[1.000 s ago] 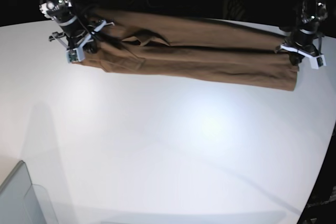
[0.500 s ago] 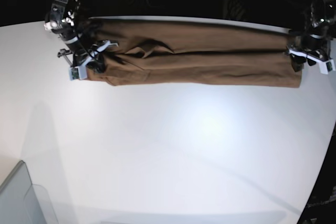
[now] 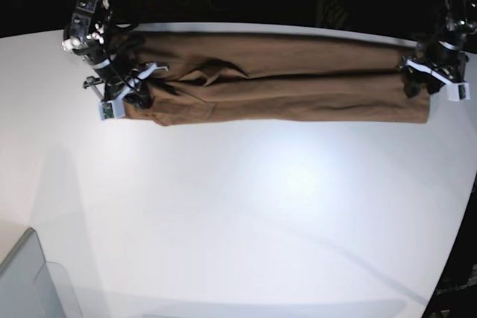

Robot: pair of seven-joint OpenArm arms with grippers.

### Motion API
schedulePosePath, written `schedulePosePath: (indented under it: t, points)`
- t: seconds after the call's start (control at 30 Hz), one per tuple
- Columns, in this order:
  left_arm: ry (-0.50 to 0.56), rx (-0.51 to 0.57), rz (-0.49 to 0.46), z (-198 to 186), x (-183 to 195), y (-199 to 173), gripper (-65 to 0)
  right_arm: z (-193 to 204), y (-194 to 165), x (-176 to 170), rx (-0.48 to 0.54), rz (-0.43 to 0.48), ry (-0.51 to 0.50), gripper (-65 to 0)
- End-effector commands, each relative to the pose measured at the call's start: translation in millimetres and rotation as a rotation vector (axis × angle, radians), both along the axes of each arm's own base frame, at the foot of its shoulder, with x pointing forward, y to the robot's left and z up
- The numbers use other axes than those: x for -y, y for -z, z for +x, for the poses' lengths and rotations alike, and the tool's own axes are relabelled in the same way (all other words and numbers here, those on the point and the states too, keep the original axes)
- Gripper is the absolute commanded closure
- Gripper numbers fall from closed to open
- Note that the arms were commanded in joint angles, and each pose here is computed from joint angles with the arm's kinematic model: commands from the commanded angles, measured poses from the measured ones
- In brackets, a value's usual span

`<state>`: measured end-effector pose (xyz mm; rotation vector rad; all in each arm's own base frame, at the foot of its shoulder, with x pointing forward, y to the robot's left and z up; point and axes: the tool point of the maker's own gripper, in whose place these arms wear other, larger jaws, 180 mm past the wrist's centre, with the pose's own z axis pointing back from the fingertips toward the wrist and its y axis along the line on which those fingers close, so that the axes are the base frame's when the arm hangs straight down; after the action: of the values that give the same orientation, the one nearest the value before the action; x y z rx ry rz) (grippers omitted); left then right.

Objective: Layout the t-shirt on the table in an organized manner, then fold the t-shirt properly
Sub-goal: 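Adjust the folded shirt edge with both grippers, pulling it straight, then lift the sleeve end with the left gripper and fold it toward the right gripper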

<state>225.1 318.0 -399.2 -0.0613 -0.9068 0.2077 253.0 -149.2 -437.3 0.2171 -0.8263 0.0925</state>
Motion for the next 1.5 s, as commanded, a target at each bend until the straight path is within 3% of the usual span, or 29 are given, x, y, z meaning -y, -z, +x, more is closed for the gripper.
schedulePosePath:
  t: [0.0, 0.23, 0.5, 0.77, 1.07, 1.2, 1.27, 1.47]
  points:
    - [0.005, 0.037, 0.017, 6.2, -7.1, -11.7, -33.8, -11.8, 13.8, 5.4, -0.083, -0.051, -0.007, 0.0]
    - [-0.038, 0.033, 0.033, 0.5, -23.6, -11.6, -34.5, -11.8, 13.8, 6.0, -0.083, -0.052, -0.007, 0.0]
    - [-0.017, 0.008, 0.170, 5.4, -28.1, -7.0, -51.3, -11.7, 13.8, 4.2, -0.083, -0.047, -0.006, 0.0]
    - [-0.022, 0.023, 0.161, 13.7, -18.4, -4.4, -51.4, -11.9, 14.0, 4.2, -0.084, -0.047, -0.006, 0.0]
    - [-0.074, -0.049, 0.130, 6.3, -33.8, 24.3, -51.3, -12.8, 14.2, 4.9, -0.087, -0.049, -0.007, 0.0]
    - [-0.024, -0.077, 0.114, 6.4, -16.4, 36.0, -51.0, -12.5, 13.8, 5.0, -0.086, -0.050, -0.007, 0.0]
    - [0.007, -0.093, 0.111, 5.8, -8.6, 42.6, -46.7, -8.6, 12.0, 4.9, -0.078, -0.049, -0.006, 0.0]
    - [0.005, -0.101, 0.087, 19.4, -4.5, 52.2, -14.8, -5.2, 10.4, 5.0, -0.074, -0.052, -0.007, 0.0]
